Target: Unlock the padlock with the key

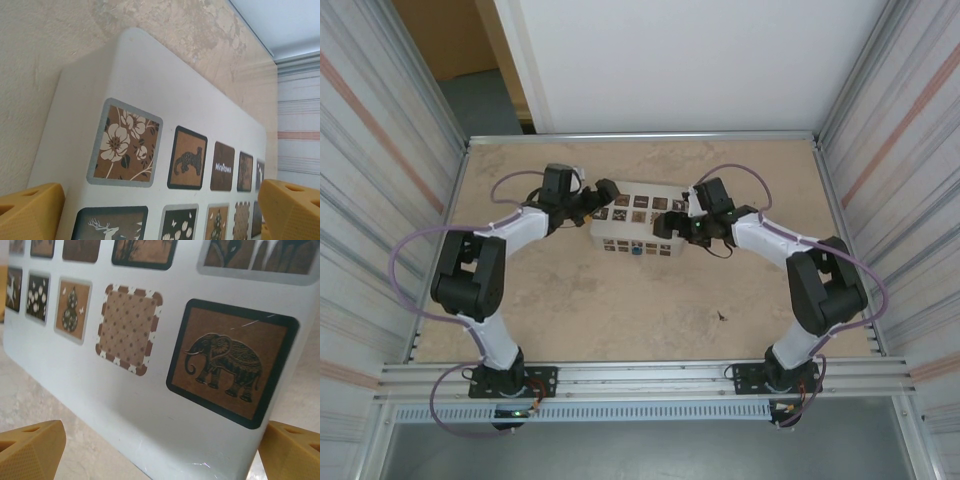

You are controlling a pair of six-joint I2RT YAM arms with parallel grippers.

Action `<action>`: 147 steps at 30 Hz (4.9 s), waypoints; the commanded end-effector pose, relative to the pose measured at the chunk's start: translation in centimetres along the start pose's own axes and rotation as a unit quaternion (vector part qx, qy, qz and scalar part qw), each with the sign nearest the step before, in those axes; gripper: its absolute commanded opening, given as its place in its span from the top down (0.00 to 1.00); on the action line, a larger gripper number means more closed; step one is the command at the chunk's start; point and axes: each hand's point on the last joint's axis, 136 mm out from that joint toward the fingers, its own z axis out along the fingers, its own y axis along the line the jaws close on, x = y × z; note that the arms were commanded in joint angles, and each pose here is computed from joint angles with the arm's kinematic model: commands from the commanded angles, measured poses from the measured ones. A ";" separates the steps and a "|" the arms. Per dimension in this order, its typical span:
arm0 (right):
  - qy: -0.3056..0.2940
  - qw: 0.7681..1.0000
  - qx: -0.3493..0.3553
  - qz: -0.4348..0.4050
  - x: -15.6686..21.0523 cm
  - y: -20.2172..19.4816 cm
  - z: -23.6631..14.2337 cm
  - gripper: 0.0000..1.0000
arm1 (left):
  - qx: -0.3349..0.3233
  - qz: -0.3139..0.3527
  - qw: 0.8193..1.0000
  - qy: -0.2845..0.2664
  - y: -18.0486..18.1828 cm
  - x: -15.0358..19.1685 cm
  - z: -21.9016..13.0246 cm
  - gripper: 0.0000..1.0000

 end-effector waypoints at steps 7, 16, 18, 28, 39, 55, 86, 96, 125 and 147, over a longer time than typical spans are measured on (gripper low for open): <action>-0.004 1.000 -0.016 0.000 0.8 2.0 -0.6 0.03 | 0.014 0.028 0.998 0.048 -2.2 1.5 1.5 0.01; -0.032 0.998 0.059 0.012 -0.1 -1.4 -3.8 0.01 | 0.004 0.035 0.999 0.021 -1.4 -1.4 -1.2 0.01; -0.036 0.996 0.078 0.011 -0.1 -2.1 -5.0 0.01 | 0.003 0.039 0.999 0.008 -1.3 -2.2 -2.5 0.01; -0.020 0.987 0.159 0.003 3.3 -4.4 -11.2 0.00 | 0.005 0.078 0.996 -0.032 -1.7 -0.9 -9.1 0.01; 0.072 0.963 0.258 0.031 10.0 -7.2 -15.9 0.18 | -0.011 0.091 0.994 -0.061 -0.1 4.4 -15.5 0.01; 0.206 0.925 0.318 0.026 16.1 -10.0 -11.8 0.48 | -0.102 0.085 0.985 -0.113 5.4 7.0 -19.2 0.01; 0.285 0.892 0.350 0.037 20.3 -12.2 -8.3 0.67 | -0.116 0.078 0.985 -0.097 6.1 6.8 -18.3 0.01; 0.293 0.888 0.354 0.034 20.3 -12.3 -8.0 0.69 | -0.120 0.083 0.984 -0.099 6.1 6.6 -18.5 0.01; 0.281 0.900 0.332 0.028 19.6 -11.3 -7.9 0.99 | -0.121 0.089 0.983 -0.105 5.5 5.8 -18.9 0.01; 0.057 0.992 0.103 0.050 9.7 -1.6 -9.0 1.00 | 0.037 -0.035 0.997 -0.066 -0.6 6.9 -18.5 0.02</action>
